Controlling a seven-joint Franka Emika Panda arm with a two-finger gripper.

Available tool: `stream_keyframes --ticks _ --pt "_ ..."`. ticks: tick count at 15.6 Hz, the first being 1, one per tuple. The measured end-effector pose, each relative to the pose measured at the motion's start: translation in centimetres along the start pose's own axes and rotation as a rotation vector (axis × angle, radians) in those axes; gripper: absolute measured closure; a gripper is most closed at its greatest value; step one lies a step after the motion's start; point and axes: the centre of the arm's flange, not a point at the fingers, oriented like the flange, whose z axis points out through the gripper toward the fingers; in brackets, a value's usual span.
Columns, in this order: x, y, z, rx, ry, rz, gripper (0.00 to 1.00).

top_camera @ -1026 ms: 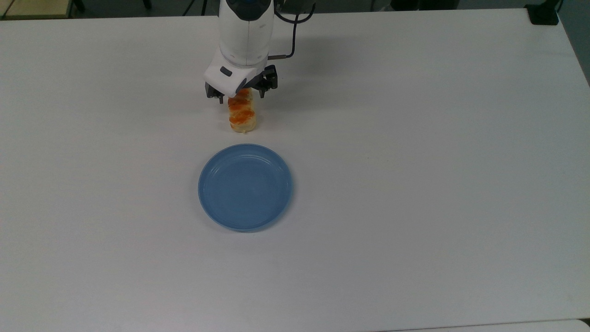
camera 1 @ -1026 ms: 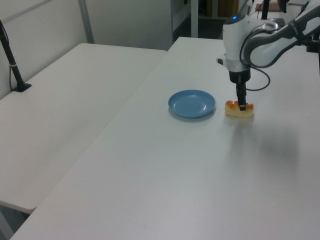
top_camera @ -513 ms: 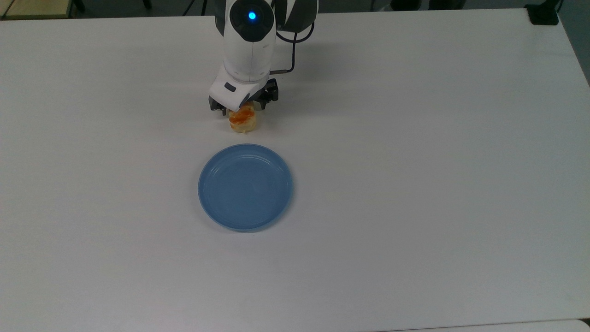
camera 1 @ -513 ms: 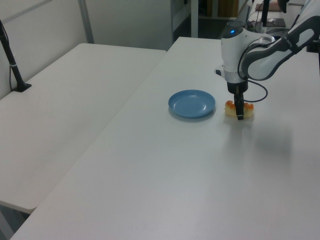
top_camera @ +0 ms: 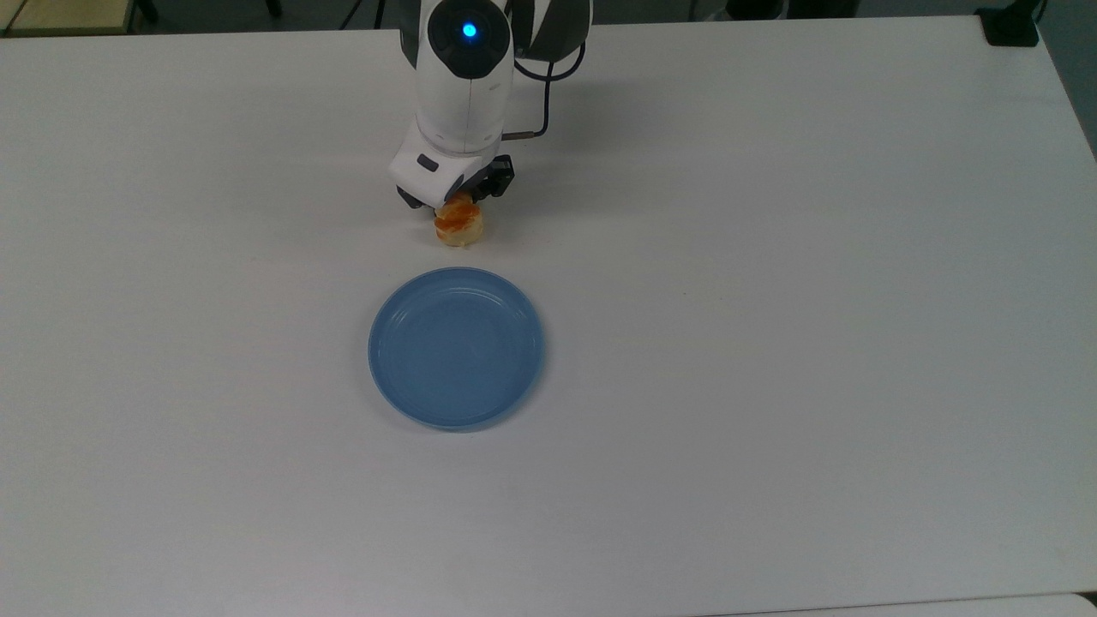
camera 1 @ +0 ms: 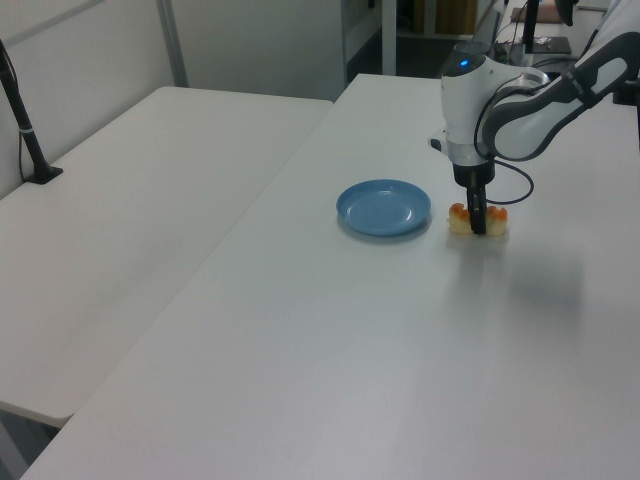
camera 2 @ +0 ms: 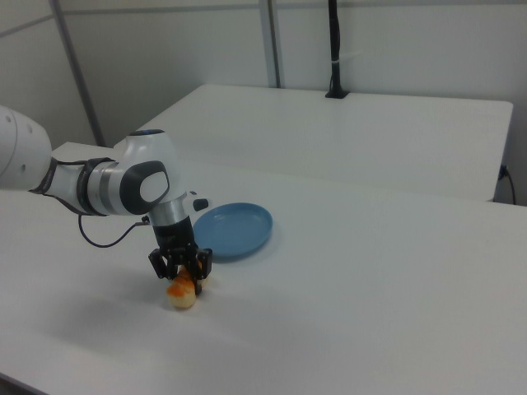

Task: Put the bread on a plate
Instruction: 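Close the gripper on the bread roll, then lift the bread roll and carry it over the blue plate, lowering it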

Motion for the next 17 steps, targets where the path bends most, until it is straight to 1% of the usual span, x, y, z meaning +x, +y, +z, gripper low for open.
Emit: stream_keyframes --ticks 3,6,8,12,14,16,17 --pt "0.0 0.0 0.0 0.000 0.000 0.003 0.62" --pt "0.1 0.1 -0.1 -0.001 0.003 0.005 0.61" --pt "0.4 0.5 -1.0 -0.004 0.019 0.010 0.62" --pt "2.0 2.0 -6.9 -0.016 0.062 0.034 0.61" --pt "2.6 2.4 -9.3 -0.007 0.098 0.050 0.61" --pt "3.3 2.6 -10.7 0.008 0.131 0.065 0.60" --pt "4.0 2.7 -11.3 0.015 0.148 0.075 0.60"
